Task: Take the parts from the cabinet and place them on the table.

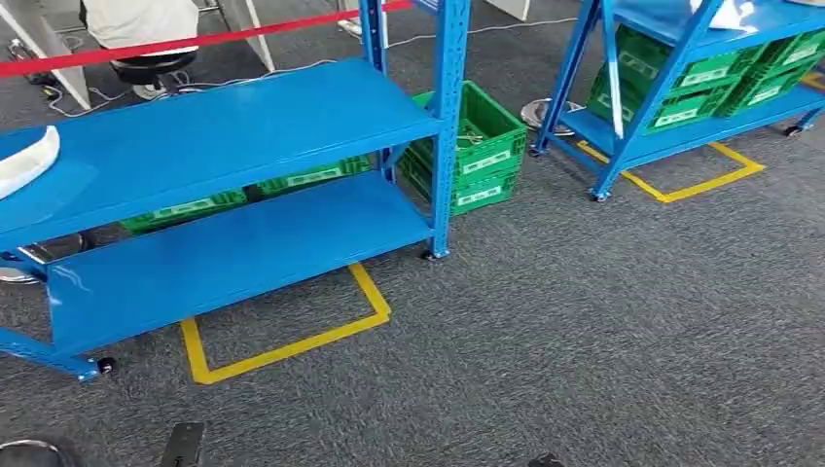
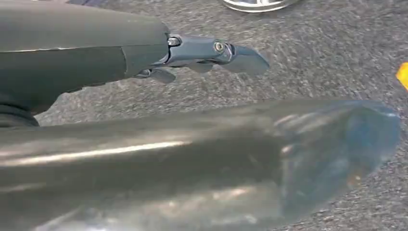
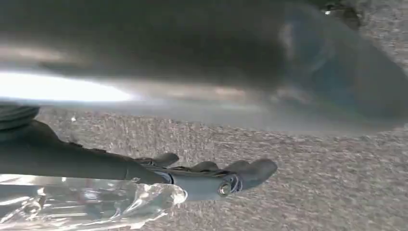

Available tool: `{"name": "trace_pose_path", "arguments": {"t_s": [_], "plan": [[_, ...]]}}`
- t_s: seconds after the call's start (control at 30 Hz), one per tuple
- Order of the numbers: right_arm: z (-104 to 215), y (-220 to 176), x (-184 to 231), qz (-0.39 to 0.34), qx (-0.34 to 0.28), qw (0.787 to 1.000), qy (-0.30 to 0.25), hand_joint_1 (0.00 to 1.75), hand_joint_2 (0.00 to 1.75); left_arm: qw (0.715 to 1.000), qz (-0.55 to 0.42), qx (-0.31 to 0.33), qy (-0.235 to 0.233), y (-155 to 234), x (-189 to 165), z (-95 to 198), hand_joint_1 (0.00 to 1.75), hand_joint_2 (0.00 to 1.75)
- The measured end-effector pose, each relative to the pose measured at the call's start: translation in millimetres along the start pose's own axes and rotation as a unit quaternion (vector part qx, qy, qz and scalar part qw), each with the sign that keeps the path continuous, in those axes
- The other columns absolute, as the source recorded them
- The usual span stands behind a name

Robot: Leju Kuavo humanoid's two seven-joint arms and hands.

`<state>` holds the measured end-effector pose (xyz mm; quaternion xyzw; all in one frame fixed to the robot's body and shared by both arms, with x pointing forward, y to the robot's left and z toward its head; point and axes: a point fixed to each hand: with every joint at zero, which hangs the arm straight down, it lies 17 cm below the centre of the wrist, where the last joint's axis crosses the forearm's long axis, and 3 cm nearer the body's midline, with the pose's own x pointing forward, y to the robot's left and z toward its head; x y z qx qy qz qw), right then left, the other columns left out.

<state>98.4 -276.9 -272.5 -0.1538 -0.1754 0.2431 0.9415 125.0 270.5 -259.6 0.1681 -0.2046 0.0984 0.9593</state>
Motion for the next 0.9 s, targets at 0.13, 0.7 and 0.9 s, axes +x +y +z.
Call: {"name": "trace_pose_path", "arguments": {"t_s": [0.13, 0.7, 0.9], "plan": [[0, 0, 0, -0.002, 0.000, 1.000, 0.000, 0.00, 0.00, 1.000, -0.001, 0.002, 0.001, 2, -2, 0, 0.00, 0.00], [0, 0, 0, -0.006, 0.000, 1.000, -0.002, 0.00, 0.00, 1.000, -0.002, 0.001, 0.003, 2, -6, 1, 0.00, 0.00], [5, 10, -15, -0.010, 0.010, 1.000, 0.009, 0.00, 0.00, 1.000, -0.004, 0.001, 0.007, 4, -17, 3, 0.00, 0.00]]}}
